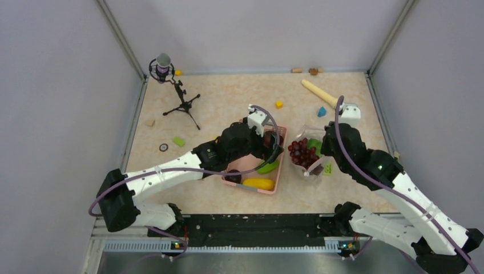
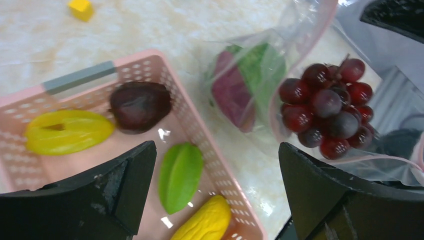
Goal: Place the food in the zip-top bag and seal the zipper
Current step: Place the fake fruit in the zipper food storage bag, then adjust the zipper food storage bag at the center of the board.
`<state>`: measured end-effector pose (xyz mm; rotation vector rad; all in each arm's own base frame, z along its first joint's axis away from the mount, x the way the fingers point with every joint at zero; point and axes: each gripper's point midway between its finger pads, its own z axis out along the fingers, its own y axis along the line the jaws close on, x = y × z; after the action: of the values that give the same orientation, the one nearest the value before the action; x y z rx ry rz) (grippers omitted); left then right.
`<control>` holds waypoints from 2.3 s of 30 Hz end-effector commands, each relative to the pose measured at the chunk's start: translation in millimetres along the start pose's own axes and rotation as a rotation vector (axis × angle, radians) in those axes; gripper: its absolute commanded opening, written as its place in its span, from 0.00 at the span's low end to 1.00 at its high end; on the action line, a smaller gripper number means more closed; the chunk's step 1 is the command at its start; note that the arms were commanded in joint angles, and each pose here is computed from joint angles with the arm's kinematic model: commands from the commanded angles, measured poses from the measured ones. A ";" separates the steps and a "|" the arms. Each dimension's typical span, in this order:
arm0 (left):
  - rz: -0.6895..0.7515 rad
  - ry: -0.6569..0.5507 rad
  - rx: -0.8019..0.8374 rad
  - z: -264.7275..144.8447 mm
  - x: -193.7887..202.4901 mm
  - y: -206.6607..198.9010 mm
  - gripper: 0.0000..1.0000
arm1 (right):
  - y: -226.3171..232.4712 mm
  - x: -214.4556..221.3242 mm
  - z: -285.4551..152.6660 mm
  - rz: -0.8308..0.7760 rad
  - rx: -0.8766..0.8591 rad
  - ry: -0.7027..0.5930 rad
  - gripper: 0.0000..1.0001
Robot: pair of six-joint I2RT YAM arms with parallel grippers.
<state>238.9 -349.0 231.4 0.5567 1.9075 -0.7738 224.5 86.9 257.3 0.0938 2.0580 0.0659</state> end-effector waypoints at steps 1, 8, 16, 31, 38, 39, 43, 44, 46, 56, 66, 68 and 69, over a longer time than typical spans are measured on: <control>-0.023 0.008 0.205 13.0 -3.4 -41.5 0.97 | 0.8 -12.4 -3.9 0.044 -0.012 -0.049 0.00; -0.026 0.076 0.316 35.3 2.3 -66.0 0.91 | 0.6 -13.9 -6.4 0.053 -0.023 -0.059 0.00; -0.051 0.074 0.421 37.3 -7.4 -88.0 0.89 | 2.2 -13.9 -6.7 0.053 -0.033 -0.059 0.00; -0.044 0.129 0.422 54.3 -0.6 -90.9 0.08 | 2.3 -15.8 -8.6 0.059 -0.043 -0.069 0.00; 0.069 0.005 0.235 26.2 -53.6 -62.7 0.00 | -6.9 -16.7 -10.3 0.069 -0.001 -0.077 0.00; 0.089 -0.012 0.199 23.0 -59.3 -56.1 0.00 | -11.2 -17.2 -11.4 0.076 0.019 -0.080 0.00; 0.145 -0.060 0.087 10.7 -76.0 -35.7 0.00 | -29.5 -21.5 -16.9 0.101 0.101 -0.107 0.00; 0.157 -0.065 0.074 9.3 -78.1 -33.3 0.00 | -32.3 -22.2 -18.6 0.106 0.108 -0.114 0.00; 0.173 -0.071 0.054 9.6 -80.4 -29.6 0.00 | -36.0 -24.8 -22.4 0.119 0.110 -0.130 0.00; 0.195 -0.003 0.202 29.9 -68.3 -56.6 0.39 | -34.2 -27.1 -24.9 0.129 0.084 -0.145 0.00; 0.133 -0.101 0.167 -18.4 -63.0 -39.8 0.97 | -6.1 -7.5 -7.4 0.026 0.006 -0.030 0.00; 0.072 -0.170 0.044 -31.7 -61.8 -11.0 0.97 | -5.3 -6.4 -6.2 0.021 0.006 -0.025 0.00; 0.031 -0.216 -0.010 -38.2 -66.2 3.4 0.97 | -5.5 -6.4 -5.9 0.022 0.008 -0.025 0.00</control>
<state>226.9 -368.7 266.1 0.7953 1.8112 -0.8160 219.5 75.1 261.6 0.1451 2.0346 0.0489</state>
